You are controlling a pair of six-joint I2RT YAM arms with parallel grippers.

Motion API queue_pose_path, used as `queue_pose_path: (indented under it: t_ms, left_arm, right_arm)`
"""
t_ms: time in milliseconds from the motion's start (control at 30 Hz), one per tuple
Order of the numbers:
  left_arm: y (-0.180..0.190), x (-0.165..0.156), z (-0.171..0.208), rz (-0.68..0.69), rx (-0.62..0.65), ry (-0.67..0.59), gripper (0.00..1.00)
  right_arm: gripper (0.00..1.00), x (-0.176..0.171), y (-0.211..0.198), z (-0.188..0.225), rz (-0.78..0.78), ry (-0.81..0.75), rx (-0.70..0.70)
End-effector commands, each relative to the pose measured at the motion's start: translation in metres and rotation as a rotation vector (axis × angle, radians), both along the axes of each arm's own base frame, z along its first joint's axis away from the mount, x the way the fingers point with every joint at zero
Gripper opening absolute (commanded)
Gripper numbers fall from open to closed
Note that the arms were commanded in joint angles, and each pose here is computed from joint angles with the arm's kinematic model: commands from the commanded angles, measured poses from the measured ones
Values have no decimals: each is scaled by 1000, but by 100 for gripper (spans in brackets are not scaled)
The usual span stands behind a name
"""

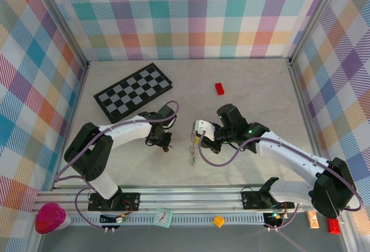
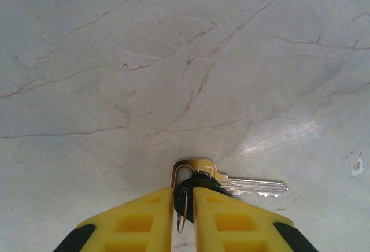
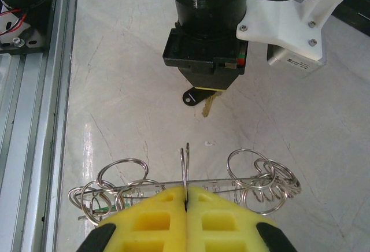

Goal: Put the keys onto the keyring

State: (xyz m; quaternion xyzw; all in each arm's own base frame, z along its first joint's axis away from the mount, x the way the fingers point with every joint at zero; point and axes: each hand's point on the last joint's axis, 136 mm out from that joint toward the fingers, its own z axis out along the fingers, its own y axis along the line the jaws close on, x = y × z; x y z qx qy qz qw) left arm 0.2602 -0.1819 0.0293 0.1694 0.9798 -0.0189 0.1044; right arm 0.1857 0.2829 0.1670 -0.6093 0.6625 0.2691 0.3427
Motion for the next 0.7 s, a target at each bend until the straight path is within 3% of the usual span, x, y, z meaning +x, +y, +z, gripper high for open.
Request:
queue_pose_path:
  t_ms: [0, 367, 667]
  left_arm:
    - [3, -2, 1, -1, 10, 25, 14]
    - [5, -2, -3, 2, 30, 47, 13]
    - [6, 1, 8, 6, 19, 2, 5]
  right_arm:
    - [0, 0, 6, 18, 29, -38, 39]
    - [0, 0, 6, 19, 28, -44, 40]
    - [0, 0, 5, 20, 28, -42, 38]
